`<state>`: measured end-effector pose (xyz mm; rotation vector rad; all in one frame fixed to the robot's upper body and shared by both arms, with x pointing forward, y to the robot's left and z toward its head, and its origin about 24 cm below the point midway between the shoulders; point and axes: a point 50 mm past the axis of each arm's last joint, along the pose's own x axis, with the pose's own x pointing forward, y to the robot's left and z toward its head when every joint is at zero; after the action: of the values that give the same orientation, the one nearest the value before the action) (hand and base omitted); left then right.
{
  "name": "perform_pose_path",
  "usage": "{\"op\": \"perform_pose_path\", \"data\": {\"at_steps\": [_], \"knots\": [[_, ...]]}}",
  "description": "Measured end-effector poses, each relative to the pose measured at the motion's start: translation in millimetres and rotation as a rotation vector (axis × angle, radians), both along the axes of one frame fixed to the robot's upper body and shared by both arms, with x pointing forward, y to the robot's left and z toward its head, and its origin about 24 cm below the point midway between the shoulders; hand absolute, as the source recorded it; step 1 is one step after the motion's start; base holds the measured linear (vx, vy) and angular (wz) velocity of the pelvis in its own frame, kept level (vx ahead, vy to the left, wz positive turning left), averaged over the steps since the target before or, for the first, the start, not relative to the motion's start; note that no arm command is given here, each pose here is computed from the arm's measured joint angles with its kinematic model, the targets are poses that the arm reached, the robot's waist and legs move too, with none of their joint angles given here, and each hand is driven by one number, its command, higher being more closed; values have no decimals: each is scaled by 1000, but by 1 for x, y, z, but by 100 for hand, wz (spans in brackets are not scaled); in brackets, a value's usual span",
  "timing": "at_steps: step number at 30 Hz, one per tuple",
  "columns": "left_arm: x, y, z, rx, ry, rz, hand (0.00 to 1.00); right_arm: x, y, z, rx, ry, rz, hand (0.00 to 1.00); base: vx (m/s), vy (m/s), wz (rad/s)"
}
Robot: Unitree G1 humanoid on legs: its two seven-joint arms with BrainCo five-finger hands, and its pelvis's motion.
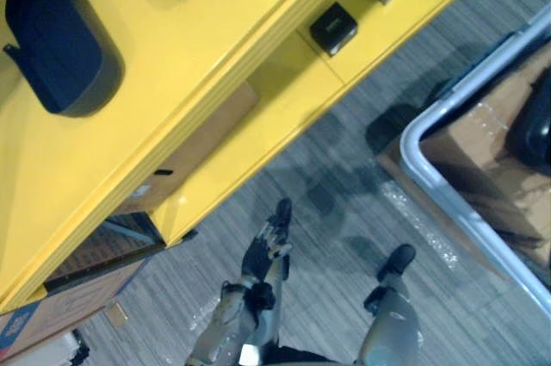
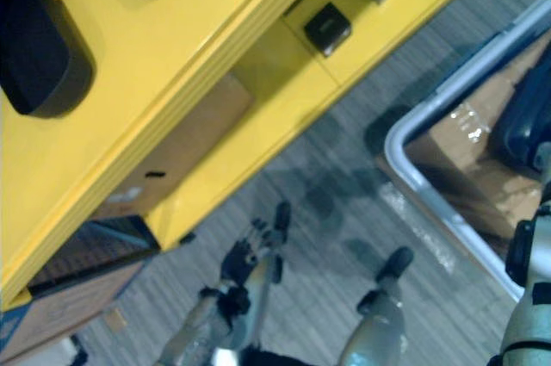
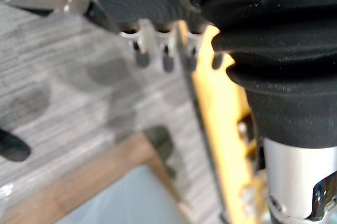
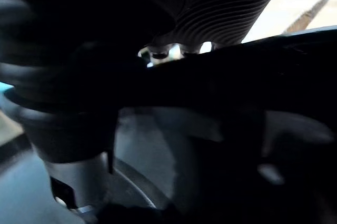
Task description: Walk over and take plastic housings, then place them on the shelf
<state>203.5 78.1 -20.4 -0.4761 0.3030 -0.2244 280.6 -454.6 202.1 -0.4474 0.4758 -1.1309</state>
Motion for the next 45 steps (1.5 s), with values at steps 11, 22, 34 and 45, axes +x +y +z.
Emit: {"op": "perform_pose_path", "data": {"at_steps": [11,22,34,45], "knots": [[5,9,7,-2,-64,49,0,-18,-12,-3,-139,217,-71,100,-10,-8,8],[19,51,31,45,-207,203,0,21,24,30,-626,21,26,100,-25,-28,-11],[43,89,87,165,-470,308,0,45,101,-12,-840,-169,305,100,35,-28,-23],[81,58,98,96,-458,231,0,20,171,-81,-854,-272,538,100,13,-8,-20]]}}
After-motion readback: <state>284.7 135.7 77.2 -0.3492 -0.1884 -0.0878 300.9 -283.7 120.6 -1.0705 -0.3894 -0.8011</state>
